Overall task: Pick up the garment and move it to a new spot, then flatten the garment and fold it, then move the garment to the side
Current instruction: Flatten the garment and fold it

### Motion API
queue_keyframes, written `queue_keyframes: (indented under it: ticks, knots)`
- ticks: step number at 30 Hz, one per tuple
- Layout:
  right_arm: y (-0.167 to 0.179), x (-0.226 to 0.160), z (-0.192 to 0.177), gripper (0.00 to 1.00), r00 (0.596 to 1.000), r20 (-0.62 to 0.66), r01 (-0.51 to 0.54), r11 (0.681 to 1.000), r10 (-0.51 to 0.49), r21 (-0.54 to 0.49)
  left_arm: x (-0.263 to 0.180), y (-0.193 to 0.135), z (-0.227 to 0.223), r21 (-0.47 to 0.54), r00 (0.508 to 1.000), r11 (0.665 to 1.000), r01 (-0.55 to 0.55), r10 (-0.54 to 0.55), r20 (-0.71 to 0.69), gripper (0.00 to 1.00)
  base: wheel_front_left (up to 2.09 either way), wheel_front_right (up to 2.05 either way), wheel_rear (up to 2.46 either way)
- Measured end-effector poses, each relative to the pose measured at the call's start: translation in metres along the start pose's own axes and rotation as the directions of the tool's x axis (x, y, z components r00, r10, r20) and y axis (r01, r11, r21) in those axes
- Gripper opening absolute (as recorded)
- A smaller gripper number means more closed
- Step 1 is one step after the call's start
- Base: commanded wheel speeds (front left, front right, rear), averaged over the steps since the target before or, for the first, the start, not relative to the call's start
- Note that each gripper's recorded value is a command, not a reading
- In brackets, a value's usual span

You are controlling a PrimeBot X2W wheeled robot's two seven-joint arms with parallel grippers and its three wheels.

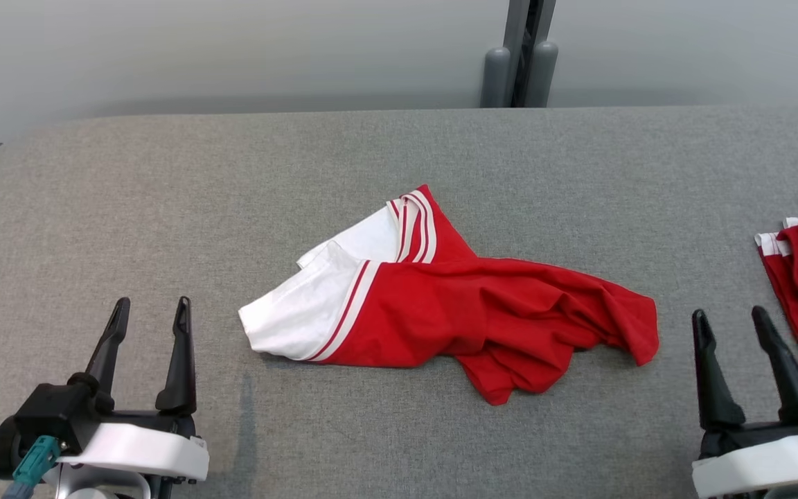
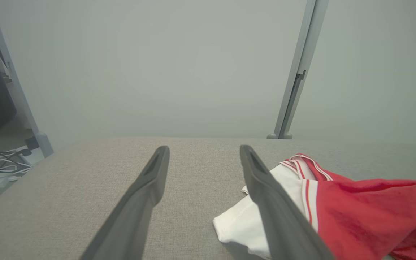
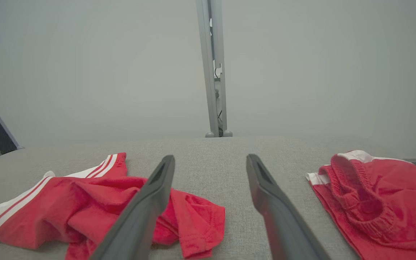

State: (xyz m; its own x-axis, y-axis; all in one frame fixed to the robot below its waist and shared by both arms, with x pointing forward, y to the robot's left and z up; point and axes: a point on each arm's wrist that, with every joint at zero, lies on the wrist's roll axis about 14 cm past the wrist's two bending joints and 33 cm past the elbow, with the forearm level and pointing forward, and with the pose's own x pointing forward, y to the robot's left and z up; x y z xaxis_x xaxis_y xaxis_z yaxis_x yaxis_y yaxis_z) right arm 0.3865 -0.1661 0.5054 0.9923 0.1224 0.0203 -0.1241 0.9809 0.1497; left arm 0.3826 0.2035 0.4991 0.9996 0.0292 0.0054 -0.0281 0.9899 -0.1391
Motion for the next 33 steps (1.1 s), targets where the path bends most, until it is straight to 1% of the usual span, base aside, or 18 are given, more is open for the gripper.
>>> queue_keyframes:
  ticks: [5,13,24,30,33]
  knots:
    - [0.005,-0.011,-0.007,1.00,0.999,-0.039,-0.003,1.000,0.003,0.015,-0.010,0.001,-0.001,-0.001,1.000,1.000,-0.009,0.009,-0.004,1.00,0.00,0.00,0.00]
    - [0.006,-0.022,-0.006,1.00,0.999,-0.054,0.003,1.000,-0.002,0.017,-0.019,0.001,0.001,0.002,1.000,1.000,-0.009,0.009,-0.009,1.00,0.00,0.00,0.00]
    - [0.008,-0.023,-0.002,1.00,0.999,-0.047,-0.003,1.000,0.004,0.017,-0.023,0.004,0.001,0.006,1.000,1.000,-0.016,0.016,-0.016,1.00,0.00,0.00,0.00]
    - [0.010,-0.020,-0.003,1.00,0.999,-0.050,-0.007,1.000,0.008,0.021,-0.019,0.007,0.000,0.007,0.999,1.000,-0.021,0.021,-0.025,1.00,0.00,0.00,0.00]
    - [0.011,-0.016,-0.005,1.00,0.999,-0.053,-0.010,1.000,0.011,0.023,-0.004,-0.003,0.009,0.003,1.000,1.000,0.023,-0.023,-0.009,1.00,0.00,0.00,0.00]
